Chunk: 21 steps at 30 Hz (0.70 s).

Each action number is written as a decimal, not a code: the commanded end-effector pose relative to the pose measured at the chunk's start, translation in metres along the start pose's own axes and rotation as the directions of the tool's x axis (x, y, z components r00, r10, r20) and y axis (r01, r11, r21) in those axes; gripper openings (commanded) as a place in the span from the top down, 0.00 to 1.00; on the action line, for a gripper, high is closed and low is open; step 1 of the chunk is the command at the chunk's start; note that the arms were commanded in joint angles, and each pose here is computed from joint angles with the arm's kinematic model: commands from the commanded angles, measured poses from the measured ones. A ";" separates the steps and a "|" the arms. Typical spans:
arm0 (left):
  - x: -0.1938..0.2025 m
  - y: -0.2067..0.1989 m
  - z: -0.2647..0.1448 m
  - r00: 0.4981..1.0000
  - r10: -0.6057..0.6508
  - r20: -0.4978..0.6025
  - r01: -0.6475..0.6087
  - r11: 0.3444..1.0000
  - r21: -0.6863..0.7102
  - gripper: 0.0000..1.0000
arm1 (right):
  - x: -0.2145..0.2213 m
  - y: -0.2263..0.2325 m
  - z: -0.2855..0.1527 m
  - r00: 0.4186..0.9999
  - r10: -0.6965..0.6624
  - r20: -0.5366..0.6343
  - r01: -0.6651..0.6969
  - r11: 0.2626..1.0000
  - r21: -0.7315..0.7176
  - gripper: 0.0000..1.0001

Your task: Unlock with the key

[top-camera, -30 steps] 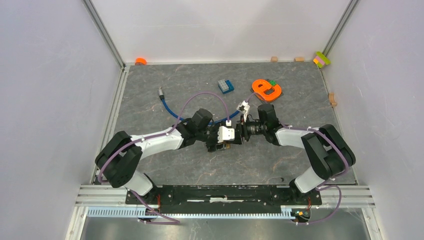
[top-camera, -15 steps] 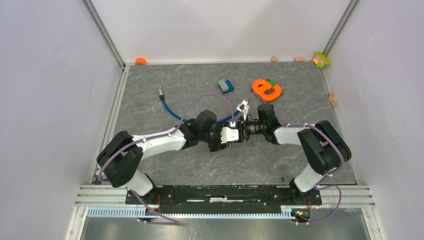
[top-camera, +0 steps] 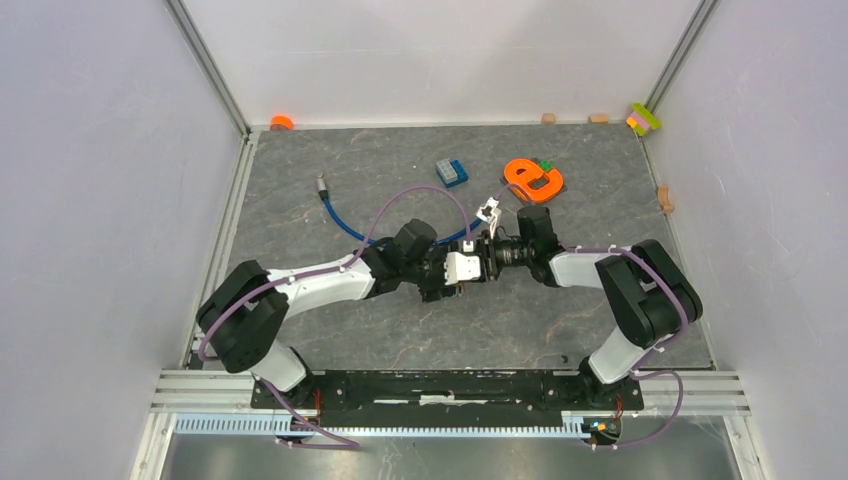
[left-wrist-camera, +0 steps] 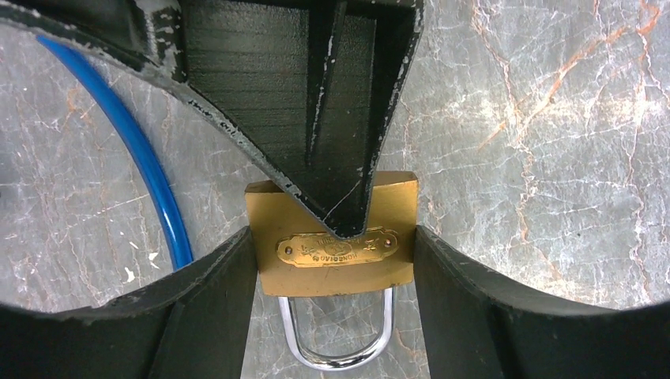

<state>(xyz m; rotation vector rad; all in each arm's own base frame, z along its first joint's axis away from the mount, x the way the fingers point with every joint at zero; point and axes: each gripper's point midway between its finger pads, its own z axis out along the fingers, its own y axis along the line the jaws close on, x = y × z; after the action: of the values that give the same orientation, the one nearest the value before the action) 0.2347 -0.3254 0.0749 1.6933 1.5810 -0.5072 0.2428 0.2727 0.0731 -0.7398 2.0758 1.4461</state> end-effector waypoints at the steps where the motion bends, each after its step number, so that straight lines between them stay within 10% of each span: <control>1: -0.055 0.027 -0.011 0.986 -0.019 0.166 0.030 0.998 -0.063 0.31 | -0.028 0.005 -0.010 0.984 -0.160 0.072 0.161 0.987 -0.005 1.00; 4: -0.057 0.032 -0.022 0.978 -0.064 0.198 0.079 0.995 -0.064 0.01 | -0.022 0.001 -0.013 0.977 -0.208 0.046 0.208 0.978 0.004 1.00; 12: -0.054 0.048 -0.051 0.934 -0.210 0.288 0.219 0.976 -0.001 0.00 | -0.018 -0.007 -0.016 0.971 -0.237 0.025 0.237 0.971 0.015 1.00; 21: -0.019 0.028 -0.034 0.978 -0.111 0.176 0.095 0.991 0.099 0.02 | -0.020 -0.006 -0.019 0.961 -0.276 0.028 0.275 0.961 0.018 1.00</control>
<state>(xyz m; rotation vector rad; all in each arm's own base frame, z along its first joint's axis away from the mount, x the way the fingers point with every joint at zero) 0.2580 -0.3092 0.1276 1.4480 1.6000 -0.7524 0.2529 0.2539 0.0699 -0.8921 1.9680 1.3106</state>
